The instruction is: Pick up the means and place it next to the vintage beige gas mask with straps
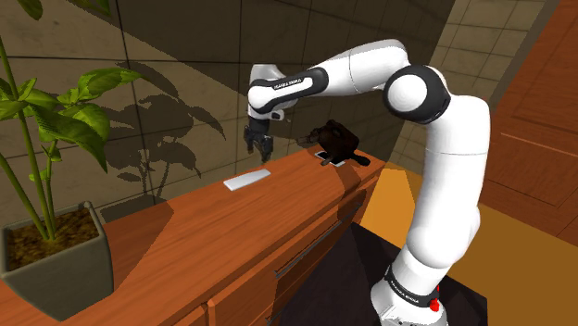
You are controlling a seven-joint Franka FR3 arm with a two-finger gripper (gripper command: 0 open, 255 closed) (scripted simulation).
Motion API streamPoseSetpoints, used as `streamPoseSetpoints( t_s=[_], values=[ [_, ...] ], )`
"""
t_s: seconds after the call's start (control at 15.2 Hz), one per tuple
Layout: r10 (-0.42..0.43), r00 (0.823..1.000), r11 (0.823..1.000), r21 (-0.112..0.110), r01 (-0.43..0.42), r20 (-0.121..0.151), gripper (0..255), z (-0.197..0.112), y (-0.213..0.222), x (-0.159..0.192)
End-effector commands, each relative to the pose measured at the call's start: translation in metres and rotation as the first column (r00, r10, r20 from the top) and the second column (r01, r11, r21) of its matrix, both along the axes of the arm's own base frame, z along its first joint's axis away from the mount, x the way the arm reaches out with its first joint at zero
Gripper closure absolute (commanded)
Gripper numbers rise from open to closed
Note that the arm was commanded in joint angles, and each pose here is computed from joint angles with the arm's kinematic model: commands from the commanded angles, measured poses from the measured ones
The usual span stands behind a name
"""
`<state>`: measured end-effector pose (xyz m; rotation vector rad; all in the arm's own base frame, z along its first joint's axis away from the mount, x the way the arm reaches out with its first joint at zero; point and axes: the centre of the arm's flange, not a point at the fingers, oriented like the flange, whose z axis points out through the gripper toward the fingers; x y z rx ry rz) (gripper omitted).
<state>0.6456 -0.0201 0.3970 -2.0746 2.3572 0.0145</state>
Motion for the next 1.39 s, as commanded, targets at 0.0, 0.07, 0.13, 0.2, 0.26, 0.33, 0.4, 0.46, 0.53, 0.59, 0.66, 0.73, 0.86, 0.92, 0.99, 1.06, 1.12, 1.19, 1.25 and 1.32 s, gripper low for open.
streamPoseSetpoints(
  t_s=[0.0,0.07,0.13,0.2,0.26,0.33,0.4,0.46,0.53,0.59,0.66,0.73,0.86,0.92,0.99,1.06,1.12,1.19,1.25,1.32],
  values=[
    [-0.004,1.000,1.000,0.000,0.004,0.003,0,-0.028,0.003,0.008],
    [-0.006,1.000,1.000,0.000,0.006,0.004,0,-0.040,0.003,0.011],
    [-0.009,1.000,1.000,0.000,0.009,0.004,0,-0.053,0.004,0.014],
    [-0.011,1.000,1.000,0.000,0.011,0.004,0,-0.066,0.004,0.017],
    [-0.013,1.000,1.000,0.000,0.013,0.005,0,-0.079,0.005,0.020],
    [-0.014,1.000,1.000,0.000,0.014,0.005,0,-0.082,0.005,0.021],
    [-0.014,1.000,1.000,0.000,0.014,0.005,0,-0.088,0.005,0.021],
    [-0.014,1.000,1.000,0.000,0.014,0.005,0,-0.093,0.005,0.021],
    [-0.014,1.000,1.000,0.000,0.014,0.005,0,-0.098,0.005,0.021],
    [-0.014,1.000,1.000,0.000,0.014,0.005,0,-0.104,0.005,0.021],
    [-0.014,1.000,1.000,0.000,0.014,0.005,0,-0.109,0.005,0.021],
    [-0.014,1.000,1.000,0.000,0.014,0.005,0,-0.114,0.006,0.021],
    [-0.014,1.000,1.000,0.000,0.014,0.005,0,-0.122,0.006,0.021],
    [-0.014,1.000,1.000,0.000,0.014,0.005,0,-0.122,0.006,0.021],
    [-0.014,1.000,1.000,0.000,0.014,0.005,0,-0.122,0.006,0.021],
    [-0.014,1.000,1.000,0.000,0.014,0.005,0,-0.122,0.006,0.021],
    [-0.014,1.000,1.000,0.000,0.014,0.005,0,-0.122,0.006,0.021],
    [-0.014,1.000,1.000,0.000,0.014,0.005,0,-0.122,0.006,0.021],
    [-0.014,1.000,1.000,0.000,0.014,0.005,0,-0.122,0.006,0.021],
    [-0.014,1.000,1.000,0.000,0.014,0.005,0,-0.122,0.006,0.021]
  ],
)
